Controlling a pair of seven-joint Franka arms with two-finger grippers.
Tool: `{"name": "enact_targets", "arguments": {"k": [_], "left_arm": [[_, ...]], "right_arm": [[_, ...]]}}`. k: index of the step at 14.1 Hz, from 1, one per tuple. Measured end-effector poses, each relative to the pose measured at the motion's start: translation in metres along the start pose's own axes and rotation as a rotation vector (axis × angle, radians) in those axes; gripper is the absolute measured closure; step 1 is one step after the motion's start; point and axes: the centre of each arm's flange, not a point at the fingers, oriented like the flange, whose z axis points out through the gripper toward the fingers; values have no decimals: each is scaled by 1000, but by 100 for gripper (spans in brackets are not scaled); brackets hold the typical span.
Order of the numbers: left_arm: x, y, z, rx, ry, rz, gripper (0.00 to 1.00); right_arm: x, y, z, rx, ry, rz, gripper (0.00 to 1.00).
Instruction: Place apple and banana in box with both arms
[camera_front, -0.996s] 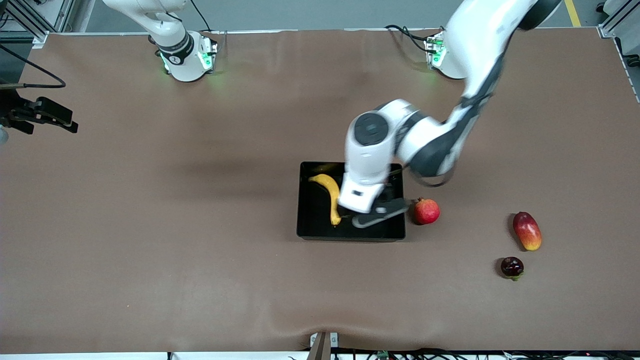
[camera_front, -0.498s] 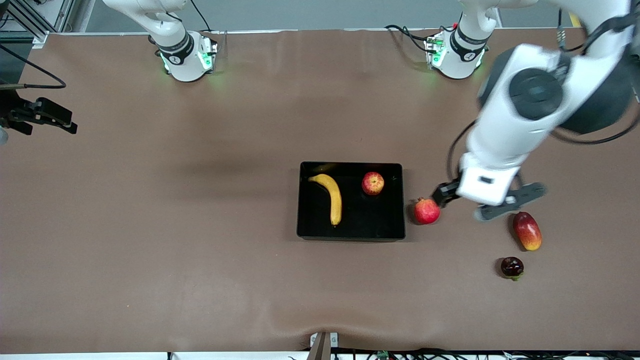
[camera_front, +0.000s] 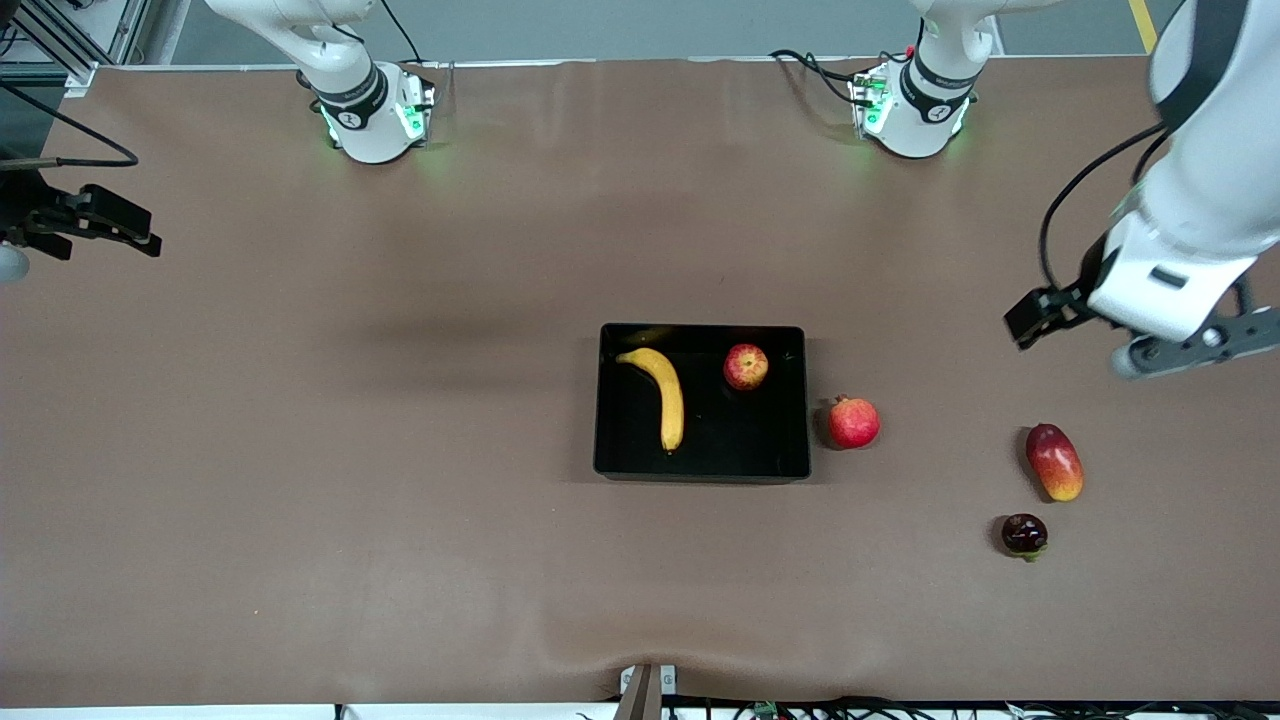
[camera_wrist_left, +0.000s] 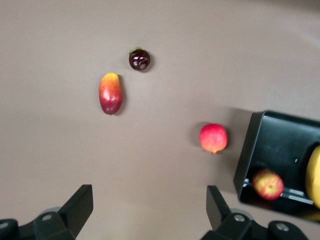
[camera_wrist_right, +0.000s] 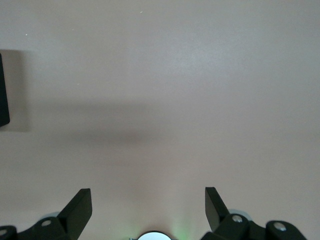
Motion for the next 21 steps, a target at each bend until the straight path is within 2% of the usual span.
{"name": "enact_targets", "arguments": {"k": [6,10,21], "left_arm": [[-44,-62,-9,-57,-48,60,0],[-72,-77,-28,-102,-29,71,0],[-74,-78,-32,-101,-35,72,0]], "right_arm": [[-3,-8,-2,50,-4,-5,0],[-4,-7,-3,53,-1,-1,0],[-5,-7,-3,55,-8,-1,0]]}}
